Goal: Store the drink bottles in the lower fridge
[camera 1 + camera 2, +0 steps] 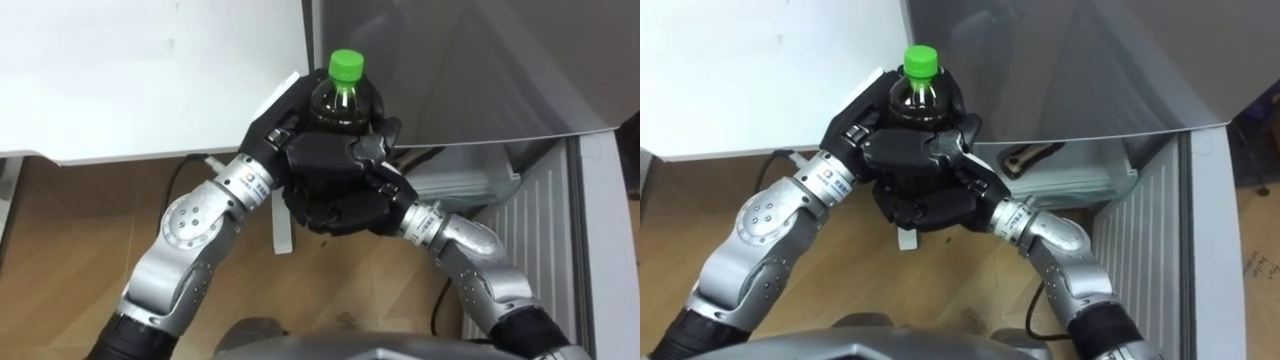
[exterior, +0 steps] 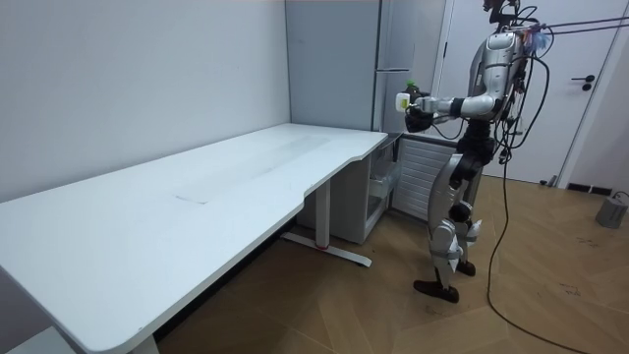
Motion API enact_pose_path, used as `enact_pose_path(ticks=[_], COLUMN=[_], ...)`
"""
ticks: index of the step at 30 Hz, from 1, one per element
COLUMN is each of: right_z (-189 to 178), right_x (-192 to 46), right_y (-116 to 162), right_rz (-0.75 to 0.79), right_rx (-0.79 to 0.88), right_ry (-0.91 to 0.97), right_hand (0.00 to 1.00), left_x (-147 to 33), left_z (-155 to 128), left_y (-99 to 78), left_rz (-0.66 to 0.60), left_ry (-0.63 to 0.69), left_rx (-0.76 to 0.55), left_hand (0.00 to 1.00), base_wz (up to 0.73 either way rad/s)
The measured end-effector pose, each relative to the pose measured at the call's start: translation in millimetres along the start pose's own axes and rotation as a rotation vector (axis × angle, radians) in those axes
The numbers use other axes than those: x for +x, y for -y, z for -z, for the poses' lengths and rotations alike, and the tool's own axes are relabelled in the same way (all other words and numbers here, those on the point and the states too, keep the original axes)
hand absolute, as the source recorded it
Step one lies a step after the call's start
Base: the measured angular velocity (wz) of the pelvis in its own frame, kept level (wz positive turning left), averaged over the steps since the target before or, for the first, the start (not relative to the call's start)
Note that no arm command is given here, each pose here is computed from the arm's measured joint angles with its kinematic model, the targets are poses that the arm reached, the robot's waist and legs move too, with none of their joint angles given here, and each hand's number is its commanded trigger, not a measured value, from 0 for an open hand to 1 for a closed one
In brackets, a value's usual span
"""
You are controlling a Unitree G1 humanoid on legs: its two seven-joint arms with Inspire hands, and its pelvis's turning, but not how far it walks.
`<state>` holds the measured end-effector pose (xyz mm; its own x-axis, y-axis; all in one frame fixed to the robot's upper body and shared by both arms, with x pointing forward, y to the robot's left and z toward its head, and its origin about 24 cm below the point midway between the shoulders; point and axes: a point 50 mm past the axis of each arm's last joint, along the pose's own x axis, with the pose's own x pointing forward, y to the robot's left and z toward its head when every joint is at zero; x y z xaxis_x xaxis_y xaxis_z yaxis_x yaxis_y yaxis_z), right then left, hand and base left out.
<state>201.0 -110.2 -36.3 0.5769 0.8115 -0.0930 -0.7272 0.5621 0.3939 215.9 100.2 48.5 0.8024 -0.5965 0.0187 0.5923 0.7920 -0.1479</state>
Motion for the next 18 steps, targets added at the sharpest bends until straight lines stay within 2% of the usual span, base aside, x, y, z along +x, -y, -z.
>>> enact_pose_path(ticks=[4,10,18], right_z=[9,33,34], right_x=[-7,-37,-38], right_y=[0,3,5], right_rz=[0.025,0.089,0.113], right_rx=[0.048,0.109,0.115], right_ry=[-0.033,-0.195,-0.21], right_hand=[1.0,1.0,1.0], left_x=[-0.3,-2.3,-2.9], left_z=[-6,-27,-27], left_y=[-2.7,-5.2,-5.9], left_rz=[-0.006,-0.008,-0.007], left_ry=[0.05,0.204,0.218], left_rx=[0.006,-0.049,-0.08], left_hand=[0.0,0.0,0.0], base_wz=[0.0,0.0,0.0])
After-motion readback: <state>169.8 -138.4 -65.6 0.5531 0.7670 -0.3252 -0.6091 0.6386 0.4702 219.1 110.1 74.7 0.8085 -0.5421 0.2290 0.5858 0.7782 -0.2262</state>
